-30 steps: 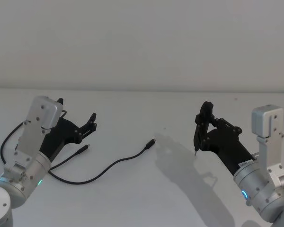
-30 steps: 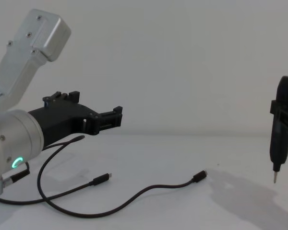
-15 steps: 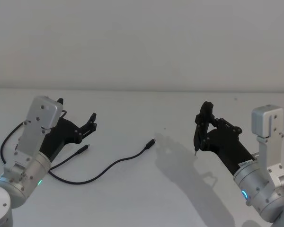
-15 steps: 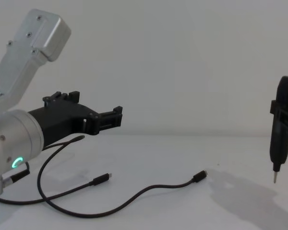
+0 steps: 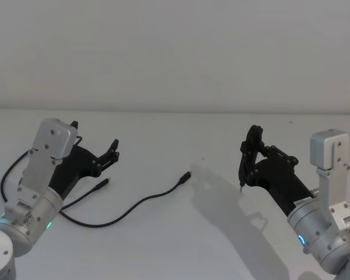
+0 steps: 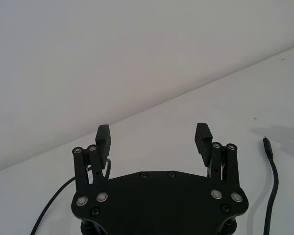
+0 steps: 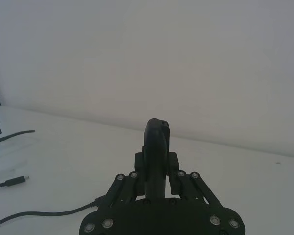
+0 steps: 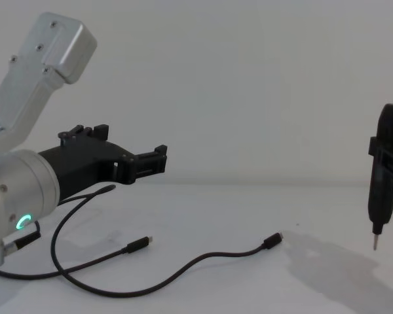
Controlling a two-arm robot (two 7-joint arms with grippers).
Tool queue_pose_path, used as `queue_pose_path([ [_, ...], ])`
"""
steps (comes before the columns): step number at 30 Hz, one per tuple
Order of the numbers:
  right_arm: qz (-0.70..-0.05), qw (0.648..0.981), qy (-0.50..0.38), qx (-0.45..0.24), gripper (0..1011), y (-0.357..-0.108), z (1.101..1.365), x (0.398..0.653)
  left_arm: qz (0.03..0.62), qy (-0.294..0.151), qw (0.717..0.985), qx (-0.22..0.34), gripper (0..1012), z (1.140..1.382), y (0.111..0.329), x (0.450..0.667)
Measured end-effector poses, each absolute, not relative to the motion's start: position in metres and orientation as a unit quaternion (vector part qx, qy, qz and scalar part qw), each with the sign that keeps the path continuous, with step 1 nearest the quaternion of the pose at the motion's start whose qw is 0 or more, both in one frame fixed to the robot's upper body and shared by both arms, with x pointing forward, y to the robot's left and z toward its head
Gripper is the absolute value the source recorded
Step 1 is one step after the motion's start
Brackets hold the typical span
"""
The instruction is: Pick up the data cable with the one hand.
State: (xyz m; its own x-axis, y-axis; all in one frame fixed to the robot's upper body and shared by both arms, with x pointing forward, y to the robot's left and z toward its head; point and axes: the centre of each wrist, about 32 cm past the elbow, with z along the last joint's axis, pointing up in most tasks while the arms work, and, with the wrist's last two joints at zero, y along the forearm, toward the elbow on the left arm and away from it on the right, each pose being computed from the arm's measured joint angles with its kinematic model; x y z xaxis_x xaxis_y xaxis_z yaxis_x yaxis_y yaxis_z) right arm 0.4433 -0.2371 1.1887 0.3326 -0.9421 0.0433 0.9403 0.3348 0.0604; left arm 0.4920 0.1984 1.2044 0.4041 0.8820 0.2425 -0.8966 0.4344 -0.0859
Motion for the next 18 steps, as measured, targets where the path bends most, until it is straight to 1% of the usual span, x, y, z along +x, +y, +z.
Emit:
queue_pose_path([
  [10,-0.571,0.82,-0.038,0.013,274,-0.236,1.19,0.447,0.525,-0.132,0.84,0.03,1001,1.207,0.199,0.493],
  [18,-0.547,0.835,-0.055,0.024,274,-0.234,1.198,0.463,0.498,-0.144,0.855,0.029,1001,1.212,0.201,0.497],
])
